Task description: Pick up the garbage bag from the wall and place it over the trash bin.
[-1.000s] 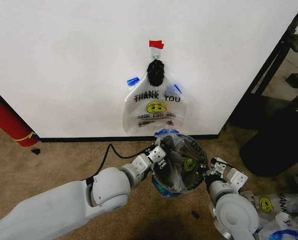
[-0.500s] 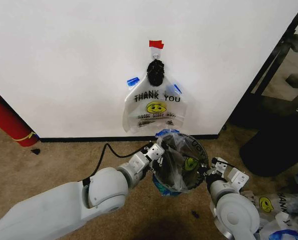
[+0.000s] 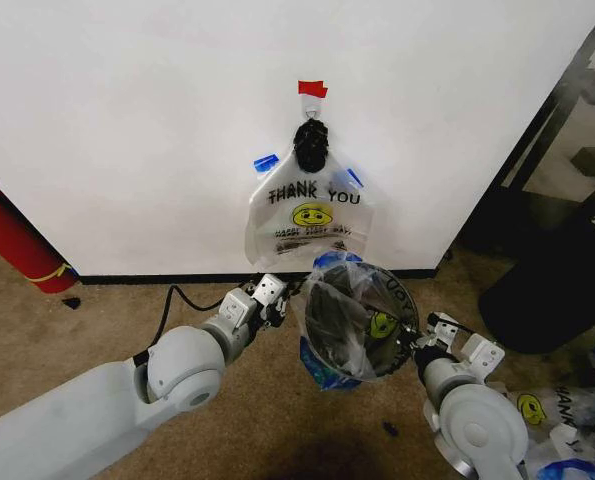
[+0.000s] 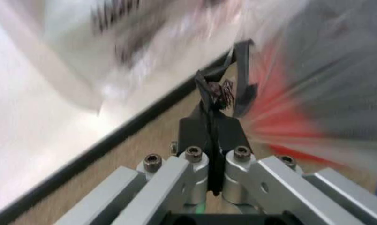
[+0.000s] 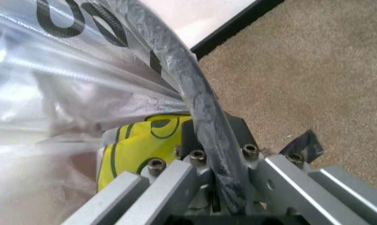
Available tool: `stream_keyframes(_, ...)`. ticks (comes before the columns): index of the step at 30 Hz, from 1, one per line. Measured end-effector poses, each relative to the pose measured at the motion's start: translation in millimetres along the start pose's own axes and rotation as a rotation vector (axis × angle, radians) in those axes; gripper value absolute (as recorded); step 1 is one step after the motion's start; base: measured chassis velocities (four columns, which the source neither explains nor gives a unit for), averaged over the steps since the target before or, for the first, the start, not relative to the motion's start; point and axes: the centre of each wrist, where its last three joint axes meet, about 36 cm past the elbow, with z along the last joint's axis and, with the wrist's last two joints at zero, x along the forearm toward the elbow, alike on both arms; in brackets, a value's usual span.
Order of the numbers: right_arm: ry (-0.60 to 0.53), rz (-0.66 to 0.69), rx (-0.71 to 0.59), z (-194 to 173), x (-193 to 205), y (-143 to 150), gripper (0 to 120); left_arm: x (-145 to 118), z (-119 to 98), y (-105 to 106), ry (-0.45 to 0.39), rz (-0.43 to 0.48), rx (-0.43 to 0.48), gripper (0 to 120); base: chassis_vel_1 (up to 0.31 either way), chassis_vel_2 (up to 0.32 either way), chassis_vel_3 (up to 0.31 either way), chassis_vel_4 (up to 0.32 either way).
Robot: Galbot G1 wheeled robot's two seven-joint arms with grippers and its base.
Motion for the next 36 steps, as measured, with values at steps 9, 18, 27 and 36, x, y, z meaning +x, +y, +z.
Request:
stream_keyframes(9,0.011,-0.032,-0.041,-8,10,1,0,-32,16,-6,-0.020,0.006,0.093,0,0.000,0.000,0.000,0.000)
stream_keyframes(18,0.023,-0.034,-0.063,-10,12,0,0,-52,31,-20,-0.052,0.010,0.132,0,0.000,0.000,0.000,0.000)
stream_keyframes(27,0.020,-0.030,-0.061,-8,8,0,0,-33,26,-9,-0.024,0.001,0.100,18,0.000,0.000,0.000,0.000)
stream_keyframes(36,0.016,-0.028,-0.046,-5,2,-3,0,-12,28,22,-0.001,-0.076,0.125,51,0.000,0.000,0.000,0.000)
